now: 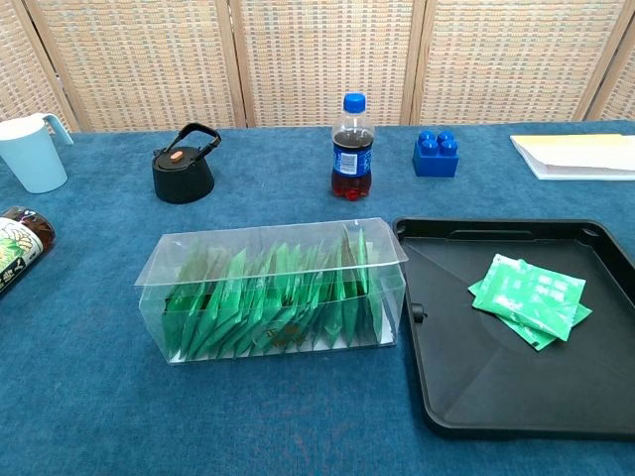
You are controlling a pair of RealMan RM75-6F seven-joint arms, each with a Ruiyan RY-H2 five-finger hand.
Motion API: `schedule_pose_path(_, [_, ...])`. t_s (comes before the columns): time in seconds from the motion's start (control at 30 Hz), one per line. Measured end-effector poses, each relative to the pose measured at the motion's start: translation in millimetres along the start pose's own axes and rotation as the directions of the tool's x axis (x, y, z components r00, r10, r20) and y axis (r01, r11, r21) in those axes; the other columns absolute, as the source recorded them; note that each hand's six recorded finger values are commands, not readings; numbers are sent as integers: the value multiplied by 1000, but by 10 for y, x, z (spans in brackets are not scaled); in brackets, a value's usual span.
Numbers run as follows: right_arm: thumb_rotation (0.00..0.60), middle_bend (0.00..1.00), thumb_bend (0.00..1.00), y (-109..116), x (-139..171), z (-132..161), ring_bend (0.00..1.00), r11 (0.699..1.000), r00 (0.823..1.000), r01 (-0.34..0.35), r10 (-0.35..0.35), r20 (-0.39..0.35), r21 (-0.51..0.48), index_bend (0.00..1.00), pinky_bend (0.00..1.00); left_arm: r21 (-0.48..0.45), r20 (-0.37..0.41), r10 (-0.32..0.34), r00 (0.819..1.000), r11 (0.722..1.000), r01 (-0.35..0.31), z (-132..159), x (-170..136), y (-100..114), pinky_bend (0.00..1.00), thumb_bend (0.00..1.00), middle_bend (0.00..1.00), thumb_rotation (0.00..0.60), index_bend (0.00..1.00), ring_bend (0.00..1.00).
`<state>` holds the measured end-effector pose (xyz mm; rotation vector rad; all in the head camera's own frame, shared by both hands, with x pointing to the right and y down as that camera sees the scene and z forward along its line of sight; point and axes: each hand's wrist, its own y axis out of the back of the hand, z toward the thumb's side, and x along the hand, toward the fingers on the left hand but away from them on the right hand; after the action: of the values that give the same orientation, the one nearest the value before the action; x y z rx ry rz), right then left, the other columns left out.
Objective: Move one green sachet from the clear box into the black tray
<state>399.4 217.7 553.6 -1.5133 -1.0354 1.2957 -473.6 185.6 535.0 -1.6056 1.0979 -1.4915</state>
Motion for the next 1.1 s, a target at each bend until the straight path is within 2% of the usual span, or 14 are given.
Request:
schedule_pose_path(0.3, [600,0,0,-1,-1,54,0,1000,999,-5,5,-32,6,0,0,-7,-6,10,1000,1000,-10,-21,-8,23,0,96,0,600,0,0])
schedule_pose_path(0.47, [600,0,0,45,-139,190,0,999,991,-42,42,-125,1,94,0,-1,3,16,1000,1000,-16,0,33,8,0,96,0,600,0,0])
schedule_pose_path(0.57, [600,0,0,73,-306,399,0,996,974,-87,80,-212,-19,133,0,2,5,10,1000,1000,-10,6,54,-19,0,97,0,600,0,0])
schedule_pose_path(0.7, [600,0,0,51,-534,753,0,985,934,-169,152,-323,-27,168,0,8,-2,7,1000,1000,-7,-4,67,-45,0,97,0,600,0,0])
schedule_pose_path(0.8, [600,0,0,4,-718,1106,0,971,887,-239,213,-410,-12,185,0,18,-8,12,1000,1000,-12,-14,77,-46,0,96,0,600,0,0])
schedule_pose_path(0.83, [600,0,0,-14,-797,1256,0,966,866,-260,233,-442,0,191,0,21,-12,14,1000,1000,-14,-20,82,-48,0,96,0,600,0,0])
schedule_pose_path(0.93, [600,0,0,-55,-1000,1635,0,954,819,-297,272,-505,33,214,0,20,-23,13,1000,1000,-13,-40,94,-54,0,97,0,600,0,0])
schedule_pose_path(1.1, [600,0,0,-176,-1186,2210,0,928,765,-374,308,-566,-1,238,0,13,-28,16,999,1000,-15,-57,104,-41,0,96,0,600,0,0])
